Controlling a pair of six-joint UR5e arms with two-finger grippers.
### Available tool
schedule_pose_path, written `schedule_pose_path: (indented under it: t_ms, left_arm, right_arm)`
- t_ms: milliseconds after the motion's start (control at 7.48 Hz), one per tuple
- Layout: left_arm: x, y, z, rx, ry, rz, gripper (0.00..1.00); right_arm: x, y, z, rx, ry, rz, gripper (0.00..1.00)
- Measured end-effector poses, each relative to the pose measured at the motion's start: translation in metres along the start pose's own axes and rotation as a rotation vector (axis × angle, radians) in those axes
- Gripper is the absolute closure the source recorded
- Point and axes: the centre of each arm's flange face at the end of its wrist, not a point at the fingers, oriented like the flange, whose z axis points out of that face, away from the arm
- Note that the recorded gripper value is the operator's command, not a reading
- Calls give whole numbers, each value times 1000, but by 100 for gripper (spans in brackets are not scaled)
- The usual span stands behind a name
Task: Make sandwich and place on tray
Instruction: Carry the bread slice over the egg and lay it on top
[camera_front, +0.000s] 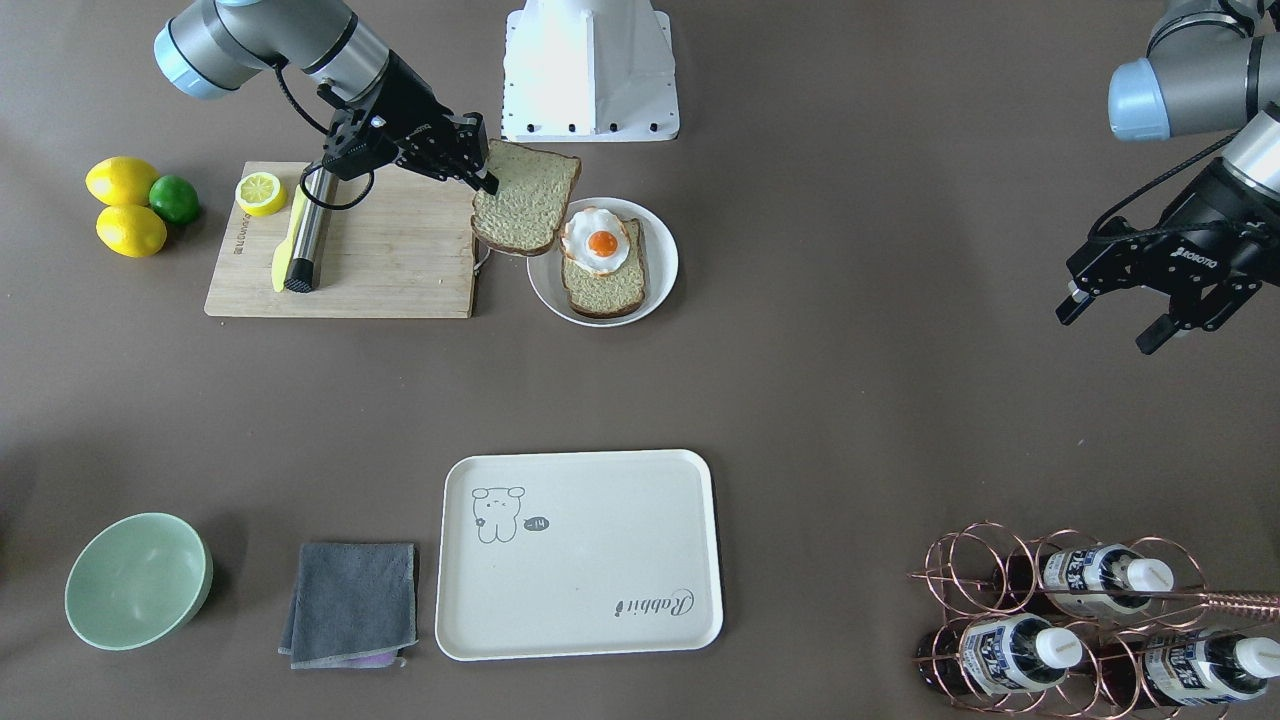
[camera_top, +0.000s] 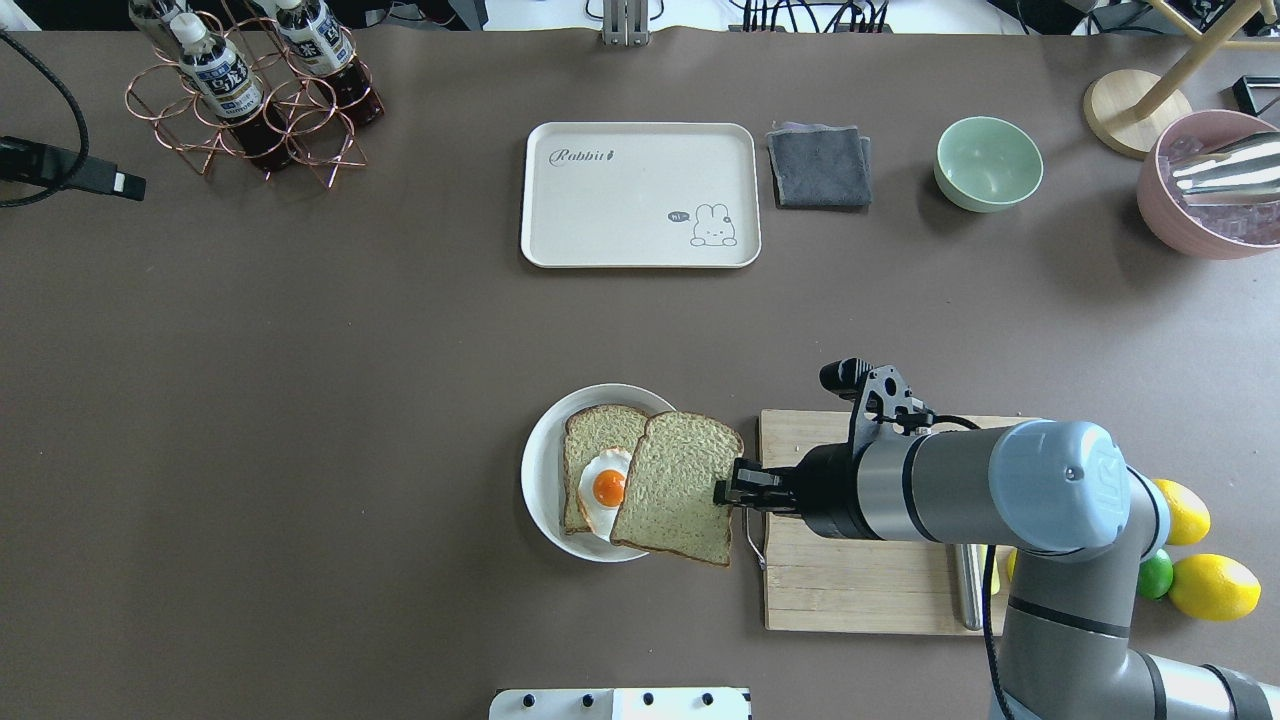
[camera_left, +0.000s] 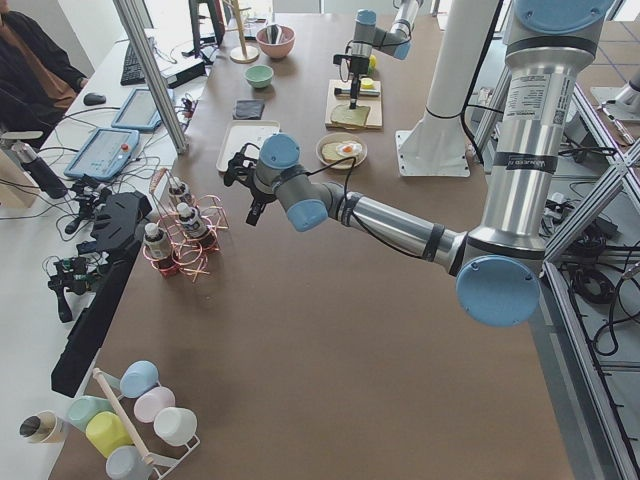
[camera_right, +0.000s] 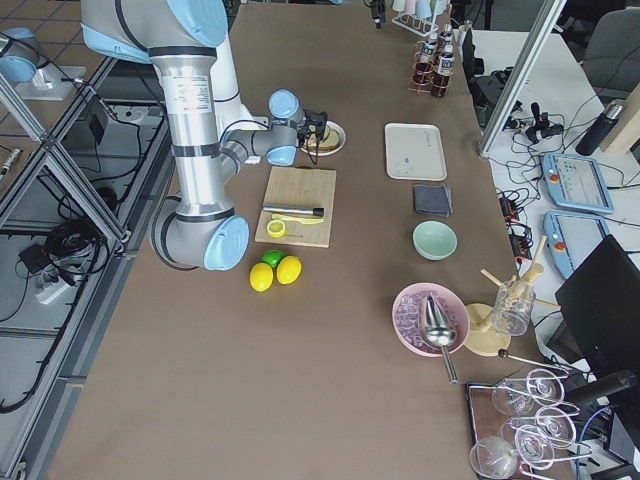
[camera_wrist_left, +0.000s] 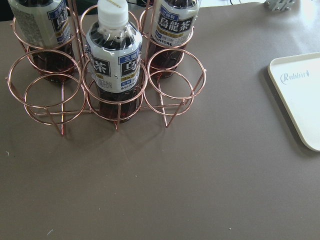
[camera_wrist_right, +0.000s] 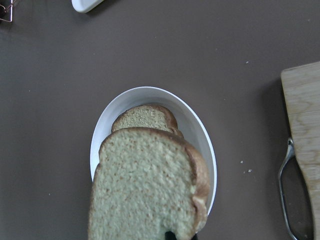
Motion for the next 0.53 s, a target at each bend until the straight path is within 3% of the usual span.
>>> schedule_pose_path:
  t_ms: [535]
  left_arm:
    - [1,0,0,0,3,-1,3]
  right_arm:
    - [-29,13,50,13,-15,-20,100]
